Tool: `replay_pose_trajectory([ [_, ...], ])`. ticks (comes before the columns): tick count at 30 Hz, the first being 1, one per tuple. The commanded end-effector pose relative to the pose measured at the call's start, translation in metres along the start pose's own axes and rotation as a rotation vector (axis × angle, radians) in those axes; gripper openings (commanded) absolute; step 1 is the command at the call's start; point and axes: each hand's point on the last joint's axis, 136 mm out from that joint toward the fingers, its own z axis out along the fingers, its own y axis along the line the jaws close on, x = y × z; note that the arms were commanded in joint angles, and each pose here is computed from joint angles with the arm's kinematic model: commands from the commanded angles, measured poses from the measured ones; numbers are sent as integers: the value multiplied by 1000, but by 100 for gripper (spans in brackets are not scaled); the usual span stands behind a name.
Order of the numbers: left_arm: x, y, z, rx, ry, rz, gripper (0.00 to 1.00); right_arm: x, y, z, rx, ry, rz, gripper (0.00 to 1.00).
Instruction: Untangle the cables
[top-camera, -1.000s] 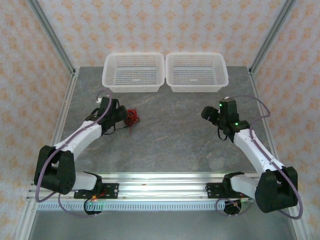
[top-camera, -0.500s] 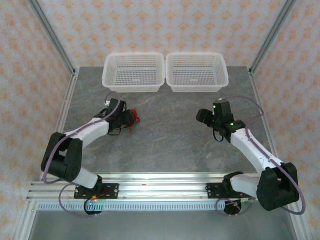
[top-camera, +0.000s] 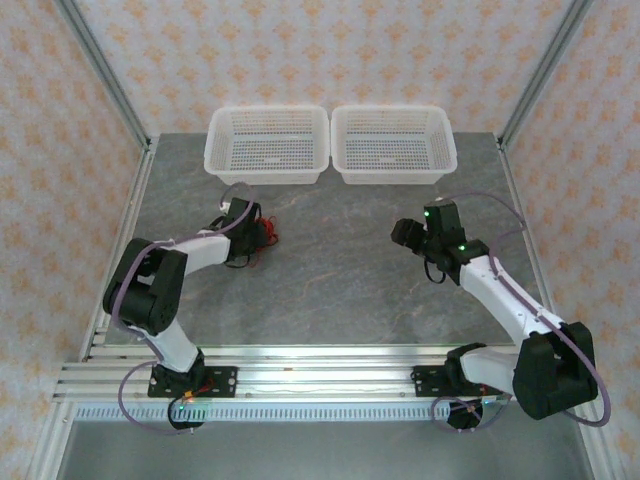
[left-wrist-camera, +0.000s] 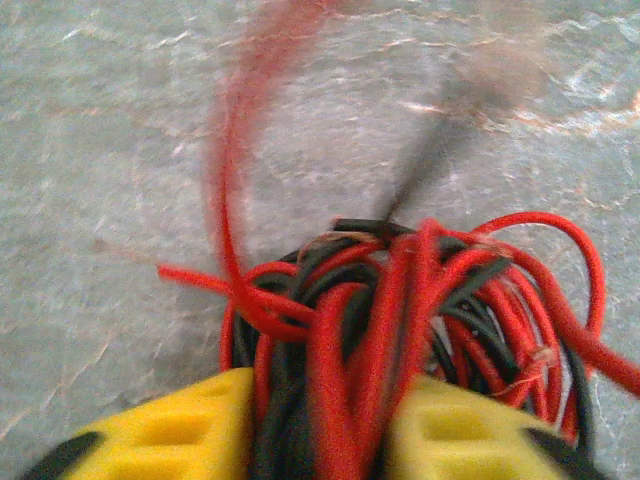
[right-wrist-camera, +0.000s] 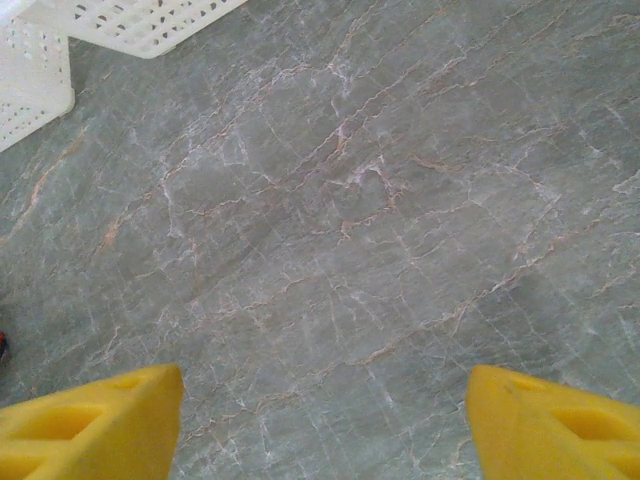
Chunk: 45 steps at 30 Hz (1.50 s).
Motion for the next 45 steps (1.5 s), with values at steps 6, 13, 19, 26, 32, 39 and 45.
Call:
replay_pose_trajectory([
  [6,-2,-16,-4,84,-34,11,0,7,23,-8,-119,15,20,73],
  [13,6,-58,-42,237,-60,68,0,27,75,-15,-277,57,16,73],
  [19,27,-87,-64,309,-63,44,0,55,138,-12,-382,95,2,77],
  [26,52,-106,-66,305,-63,38,0,81,175,3,-369,88,23,85],
  [32,69,-109,-56,281,-35,25,0,102,175,26,-328,113,30,85],
  [39,86,-114,-50,308,-3,24,0,112,171,53,-259,126,-5,83],
  [45,92,-120,-55,375,5,27,0,124,173,78,-222,157,-57,77],
])
